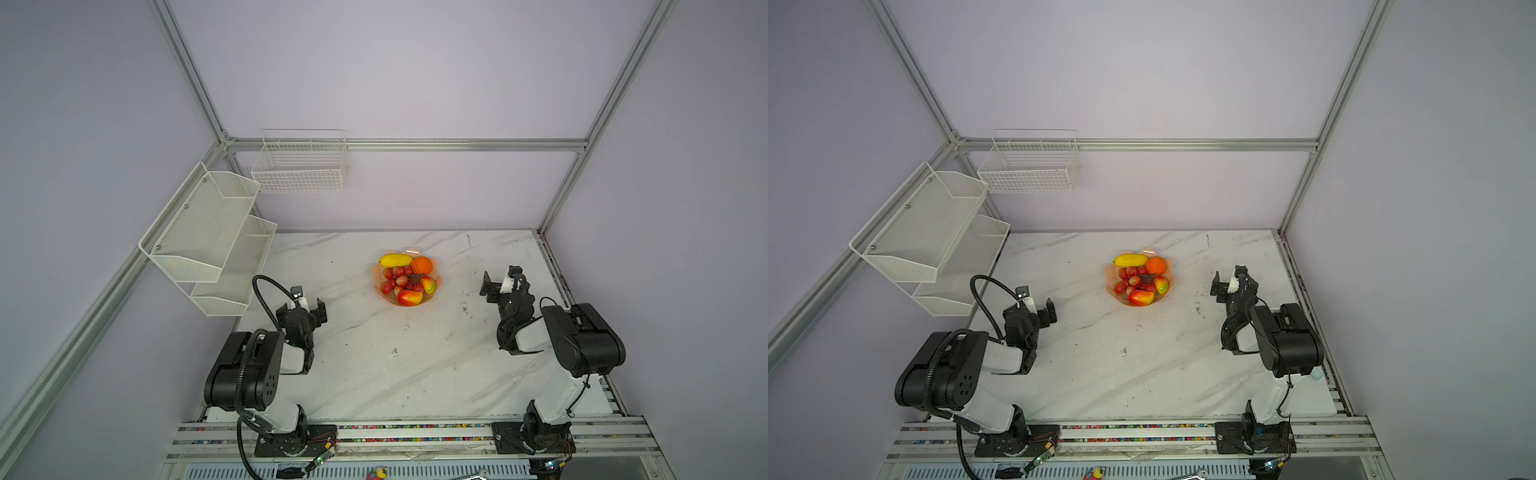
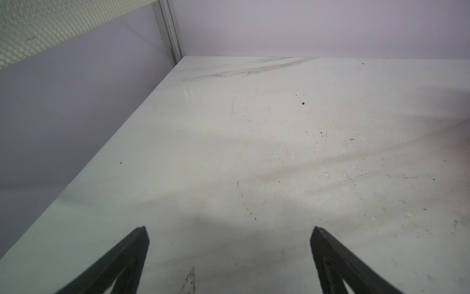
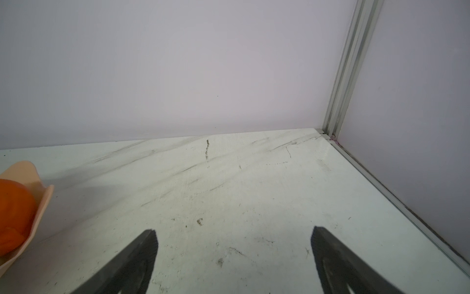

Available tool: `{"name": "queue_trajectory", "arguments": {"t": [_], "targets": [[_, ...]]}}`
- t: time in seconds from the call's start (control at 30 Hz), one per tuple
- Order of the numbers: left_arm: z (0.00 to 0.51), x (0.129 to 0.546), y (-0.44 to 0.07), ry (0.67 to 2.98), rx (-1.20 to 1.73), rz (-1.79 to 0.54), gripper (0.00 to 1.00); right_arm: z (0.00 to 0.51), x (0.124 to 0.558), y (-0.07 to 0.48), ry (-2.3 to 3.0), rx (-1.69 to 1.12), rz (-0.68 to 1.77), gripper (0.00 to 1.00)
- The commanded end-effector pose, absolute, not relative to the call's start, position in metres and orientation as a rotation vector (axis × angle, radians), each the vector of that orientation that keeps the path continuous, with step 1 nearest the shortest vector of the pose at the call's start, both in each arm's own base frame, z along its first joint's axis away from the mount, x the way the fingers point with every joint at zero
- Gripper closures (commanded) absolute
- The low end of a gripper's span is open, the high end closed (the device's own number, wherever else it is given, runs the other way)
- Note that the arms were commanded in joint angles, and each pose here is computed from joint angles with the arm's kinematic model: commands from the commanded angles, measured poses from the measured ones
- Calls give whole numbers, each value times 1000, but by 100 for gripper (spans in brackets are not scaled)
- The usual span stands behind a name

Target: Place and organize the fake fruits in the fruit bowl

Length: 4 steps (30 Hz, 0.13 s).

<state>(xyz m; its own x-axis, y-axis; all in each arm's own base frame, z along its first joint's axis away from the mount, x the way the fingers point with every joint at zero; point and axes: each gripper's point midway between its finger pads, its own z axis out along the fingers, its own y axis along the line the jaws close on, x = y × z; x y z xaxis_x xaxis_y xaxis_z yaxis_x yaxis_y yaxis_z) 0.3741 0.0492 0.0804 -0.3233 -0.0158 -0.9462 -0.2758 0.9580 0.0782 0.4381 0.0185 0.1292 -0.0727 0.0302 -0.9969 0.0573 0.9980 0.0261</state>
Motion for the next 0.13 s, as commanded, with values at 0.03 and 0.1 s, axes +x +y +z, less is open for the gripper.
{"name": "queue_trajectory", "arguments": {"t": [0.03, 0.1], "targets": [[117, 394, 49, 1771, -208, 251, 0, 131, 441, 17, 1646, 83, -17, 3], [117, 394, 49, 1771, -207, 250, 0, 132, 440, 16, 1640, 78, -24, 3]]}}
